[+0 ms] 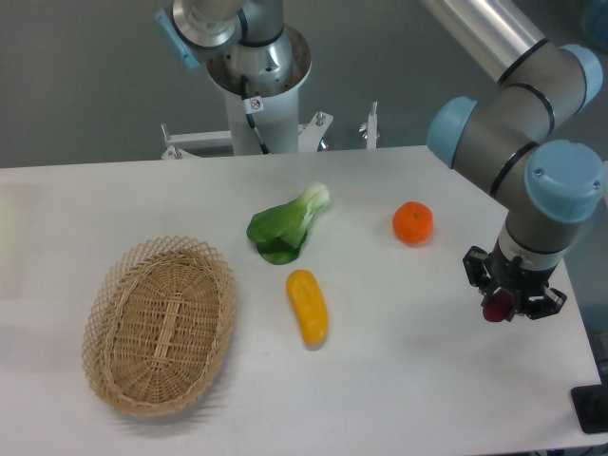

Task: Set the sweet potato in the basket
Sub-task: 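Lift the purple sweet potato held in the gripper off the table, then carry the held sweet potato over the wicker basket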

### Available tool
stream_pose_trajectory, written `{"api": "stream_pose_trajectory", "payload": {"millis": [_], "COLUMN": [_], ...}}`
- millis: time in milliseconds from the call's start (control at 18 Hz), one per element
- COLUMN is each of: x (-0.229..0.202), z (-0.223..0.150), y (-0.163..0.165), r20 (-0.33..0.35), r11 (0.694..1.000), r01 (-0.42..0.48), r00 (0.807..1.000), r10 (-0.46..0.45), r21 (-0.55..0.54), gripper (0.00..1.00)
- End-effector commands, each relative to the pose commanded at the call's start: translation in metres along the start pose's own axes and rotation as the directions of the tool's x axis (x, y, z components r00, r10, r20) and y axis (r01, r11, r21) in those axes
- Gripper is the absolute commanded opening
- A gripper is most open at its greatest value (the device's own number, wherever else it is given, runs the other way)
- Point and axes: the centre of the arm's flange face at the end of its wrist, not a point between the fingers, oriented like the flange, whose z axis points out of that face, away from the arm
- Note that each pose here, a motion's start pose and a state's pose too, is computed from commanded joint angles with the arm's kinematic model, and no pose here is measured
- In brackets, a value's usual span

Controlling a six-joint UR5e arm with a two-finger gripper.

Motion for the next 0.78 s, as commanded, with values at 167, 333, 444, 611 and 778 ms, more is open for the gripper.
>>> {"api": "stream_pose_trajectory", "payload": {"millis": [167, 333, 444, 611, 778], "x": [0.001, 0.004, 0.008, 0.014, 0.027], "z": [0.000, -0.002, -0.002, -0.003, -0.003], "y": [-0.002, -0.009, -0.017, -0.030, -0.059], "r20": [0.000, 0.000, -0.002, -0.011, -0.020], "r11": [1.000, 1.000, 1.000, 0.999, 0.996], "r01": [-0.001, 0.020, 0.025, 0.040, 0.078], "r00": [1.000, 1.000, 1.000, 0.999, 0.997], "r10": [0.001, -0.020, -0.025, -0.040, -0.077], "r21": [0.000, 0.005, 0.009, 0.037, 0.052], "gripper": [0.12, 0.13, 0.13, 0.13, 0.13]}}
